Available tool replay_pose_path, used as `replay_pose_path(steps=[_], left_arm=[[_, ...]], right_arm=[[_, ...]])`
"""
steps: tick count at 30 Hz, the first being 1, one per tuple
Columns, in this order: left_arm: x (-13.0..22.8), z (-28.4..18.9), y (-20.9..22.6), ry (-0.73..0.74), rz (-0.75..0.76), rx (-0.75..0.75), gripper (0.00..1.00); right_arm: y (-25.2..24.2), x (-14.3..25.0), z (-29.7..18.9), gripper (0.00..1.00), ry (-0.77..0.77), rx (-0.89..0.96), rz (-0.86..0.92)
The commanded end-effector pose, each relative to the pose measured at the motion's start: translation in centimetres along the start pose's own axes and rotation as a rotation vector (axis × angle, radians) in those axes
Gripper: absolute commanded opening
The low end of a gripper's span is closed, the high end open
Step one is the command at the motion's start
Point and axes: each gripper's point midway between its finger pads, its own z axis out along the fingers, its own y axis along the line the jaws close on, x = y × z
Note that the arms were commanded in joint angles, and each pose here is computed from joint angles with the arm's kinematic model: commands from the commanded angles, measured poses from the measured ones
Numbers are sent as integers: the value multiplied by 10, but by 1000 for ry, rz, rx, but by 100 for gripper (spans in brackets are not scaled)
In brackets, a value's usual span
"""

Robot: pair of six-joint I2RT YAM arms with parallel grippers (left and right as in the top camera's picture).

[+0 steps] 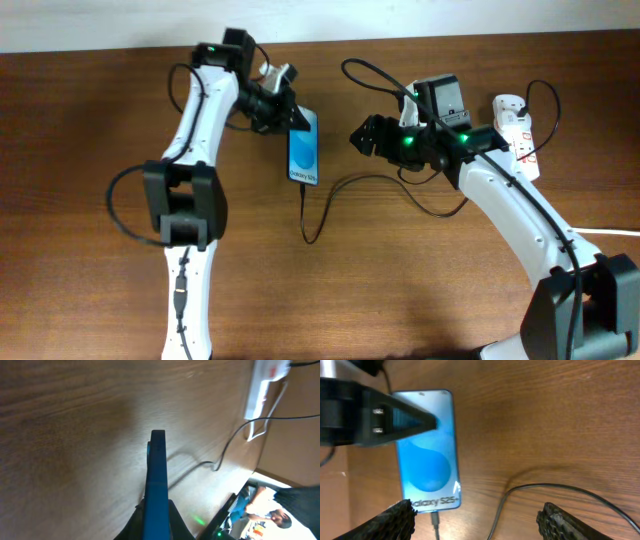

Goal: Plug charger to phone and switch on socket

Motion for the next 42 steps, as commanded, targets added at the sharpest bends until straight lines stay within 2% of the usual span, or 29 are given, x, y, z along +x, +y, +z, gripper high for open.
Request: replay_pose_path(steps=[1,3,8,9,10,11,14,15,16,19,20,21,23,24,25,26,27,28,31,36,42], left_arm=[[-2,22,12,25,4,18,0],[-8,32,25,17,8,17,0],[-7,33,59,22,2,-166,0],[-7,34,59,22,3,-166,7],[-7,33,60,22,2,-174,27],[-6,33,63,23,1,-192,39],[-7,31,65,21,-1,-196,51],[-6,31,66,24,-4,-203,61],[-5,30,72,28,-7,-239,67],[-3,21,97,30,-21,-395,71],[-4,14,107,15,-67,-455,73],[-6,2,105,-8,-93,-470,72],[-23,-41,88,-117,-50,-528,72],[-32,-73,72,-196,-20,-565,73],[-36,-93,60,-247,-3,-574,73],[-38,-133,40,-337,16,-573,74],[-36,-164,29,-402,22,-574,82],[-32,-196,21,-467,20,-578,100],[-20,-253,21,-574,-8,-595,99],[-18,-257,29,-573,-28,-598,100],[-18,-257,29,-574,-28,-598,99]], right_arm=[[-1,-3,-9,82,-28,33,-25],[-4,-1,-9,82,-24,44,-29],[-5,0,-9,82,-18,48,-41],[-5,0,-9,83,-17,49,-44],[-6,1,-9,83,-14,54,-42],[-6,2,-9,83,-13,55,-41],[-6,2,-9,83,-12,55,-41],[-6,2,-9,83,-11,56,-40],[-7,3,-9,83,-7,58,-48],[-11,6,-9,83,7,76,-86],[-13,6,-9,83,5,86,-99],[-20,4,-14,84,-7,137,-111],[-13,-2,-24,87,-28,137,-162],[-7,-9,-37,92,-56,133,-168],[-5,-14,-48,93,-78,137,-167],[-4,-25,-74,93,-122,149,-174],[-6,-32,-95,94,-153,158,-173],[-11,-38,-114,94,-183,172,-161],[-52,-51,-170,95,-271,249,-89],[-128,-44,-212,95,-267,386,93],[-188,-47,-256,94,-331,533,150]])
